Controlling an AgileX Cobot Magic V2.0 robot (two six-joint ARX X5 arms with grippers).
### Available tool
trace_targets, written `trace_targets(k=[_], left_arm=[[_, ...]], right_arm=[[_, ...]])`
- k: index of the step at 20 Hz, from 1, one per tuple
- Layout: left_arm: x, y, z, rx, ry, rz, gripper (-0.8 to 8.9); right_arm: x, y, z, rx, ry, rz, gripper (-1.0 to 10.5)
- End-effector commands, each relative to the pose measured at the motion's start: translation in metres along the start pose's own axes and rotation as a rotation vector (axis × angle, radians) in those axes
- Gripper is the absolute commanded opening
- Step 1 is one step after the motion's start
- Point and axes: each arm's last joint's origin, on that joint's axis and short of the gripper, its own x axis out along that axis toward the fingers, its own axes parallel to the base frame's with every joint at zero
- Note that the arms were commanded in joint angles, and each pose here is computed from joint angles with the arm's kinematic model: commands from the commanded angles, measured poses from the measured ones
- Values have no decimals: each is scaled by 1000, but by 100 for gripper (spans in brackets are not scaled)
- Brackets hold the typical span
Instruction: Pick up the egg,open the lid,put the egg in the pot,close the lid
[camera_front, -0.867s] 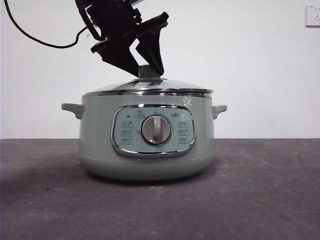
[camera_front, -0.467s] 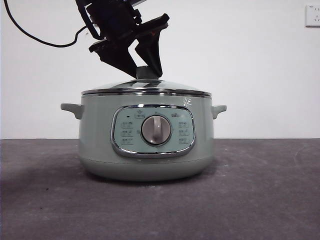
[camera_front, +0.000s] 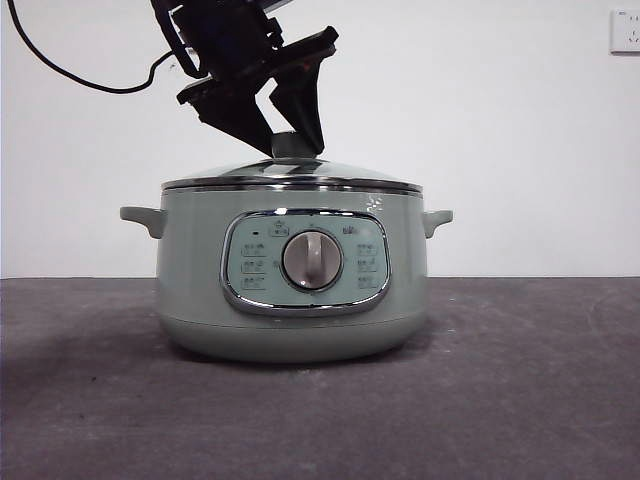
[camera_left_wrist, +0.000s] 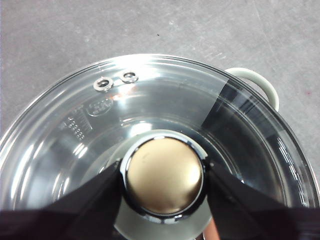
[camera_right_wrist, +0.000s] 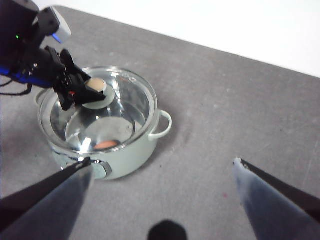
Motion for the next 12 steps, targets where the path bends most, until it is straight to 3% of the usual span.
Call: trace_targets(k=[1,8,12], left_arm=[[0,-4,-6,22,45,-14,598],[-27,-5,1,24,-3,-15,598],[-68,-7,2,26,-29,-21,598]], right_arm=[[0,1,-1,-6,19,20,472],[7,6,-4,-15,96,135,472],[16,10,-5,-18,162,228,472]])
